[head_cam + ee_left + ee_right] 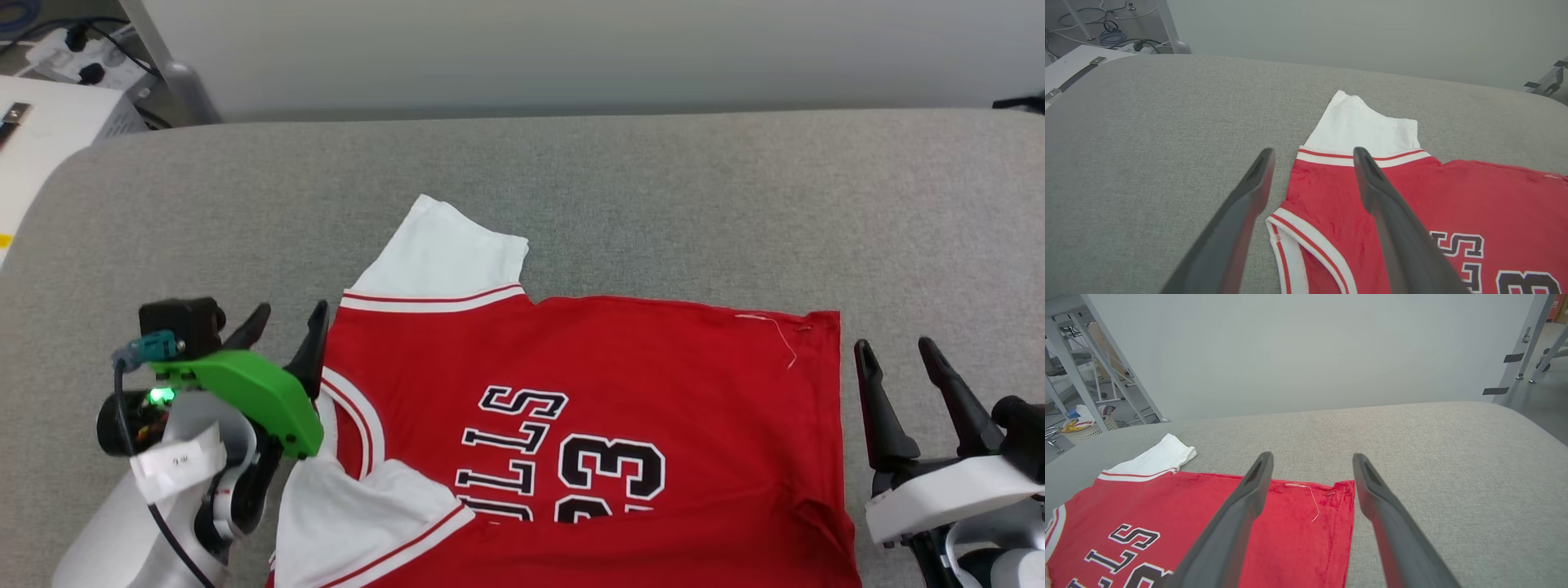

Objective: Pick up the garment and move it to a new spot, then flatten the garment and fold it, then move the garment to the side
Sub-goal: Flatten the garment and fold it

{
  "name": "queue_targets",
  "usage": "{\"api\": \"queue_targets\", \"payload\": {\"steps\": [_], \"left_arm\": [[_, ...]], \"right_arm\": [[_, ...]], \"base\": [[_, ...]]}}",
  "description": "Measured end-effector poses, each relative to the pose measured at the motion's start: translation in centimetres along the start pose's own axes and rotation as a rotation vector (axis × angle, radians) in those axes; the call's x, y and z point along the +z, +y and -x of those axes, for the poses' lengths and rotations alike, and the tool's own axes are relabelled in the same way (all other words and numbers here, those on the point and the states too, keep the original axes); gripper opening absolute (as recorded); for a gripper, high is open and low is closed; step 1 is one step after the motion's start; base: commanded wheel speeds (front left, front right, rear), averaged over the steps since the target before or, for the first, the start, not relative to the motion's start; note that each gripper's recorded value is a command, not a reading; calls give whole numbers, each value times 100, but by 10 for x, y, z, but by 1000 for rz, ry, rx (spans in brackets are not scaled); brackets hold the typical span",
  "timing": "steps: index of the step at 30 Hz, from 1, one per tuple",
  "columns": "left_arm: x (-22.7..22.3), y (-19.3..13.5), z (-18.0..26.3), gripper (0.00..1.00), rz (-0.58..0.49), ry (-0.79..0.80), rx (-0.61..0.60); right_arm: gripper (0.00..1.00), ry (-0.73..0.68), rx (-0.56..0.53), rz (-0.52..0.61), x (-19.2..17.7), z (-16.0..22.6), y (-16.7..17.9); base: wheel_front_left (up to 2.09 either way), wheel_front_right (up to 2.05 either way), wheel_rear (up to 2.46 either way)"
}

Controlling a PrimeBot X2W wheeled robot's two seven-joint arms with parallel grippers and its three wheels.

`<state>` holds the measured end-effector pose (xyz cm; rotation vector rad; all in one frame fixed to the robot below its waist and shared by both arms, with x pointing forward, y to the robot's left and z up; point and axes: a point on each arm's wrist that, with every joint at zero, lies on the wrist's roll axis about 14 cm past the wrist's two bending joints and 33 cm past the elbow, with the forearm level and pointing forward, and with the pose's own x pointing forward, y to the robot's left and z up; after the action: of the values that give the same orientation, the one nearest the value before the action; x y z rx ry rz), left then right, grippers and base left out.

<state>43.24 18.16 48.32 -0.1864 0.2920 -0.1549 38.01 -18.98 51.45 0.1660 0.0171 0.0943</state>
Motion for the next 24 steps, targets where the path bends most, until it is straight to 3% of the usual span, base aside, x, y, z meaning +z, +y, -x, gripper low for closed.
{"api": "queue_targets", "payload": {"steps": [5, 10, 18, 24], "left_arm": [[16, -11, -41, 100, -27, -9, -54], [13, -26, -84, 100, -60, 81, -136], [-14, -42, -138, 100, -107, 350, -236], [-44, -40, -156, 100, -155, 564, -243]], "right_arm": [[100, -40, 1, 35, 7, -13, 1], [100, -24, -5, 62, 1, -23, -3], [100, 30, -71, 53, -20, -23, -22], [100, 54, -115, 27, -31, -21, -34]], "base": [[0, 0, 0], [0, 0, 0], [0, 0, 0], [0, 0, 0]]}}
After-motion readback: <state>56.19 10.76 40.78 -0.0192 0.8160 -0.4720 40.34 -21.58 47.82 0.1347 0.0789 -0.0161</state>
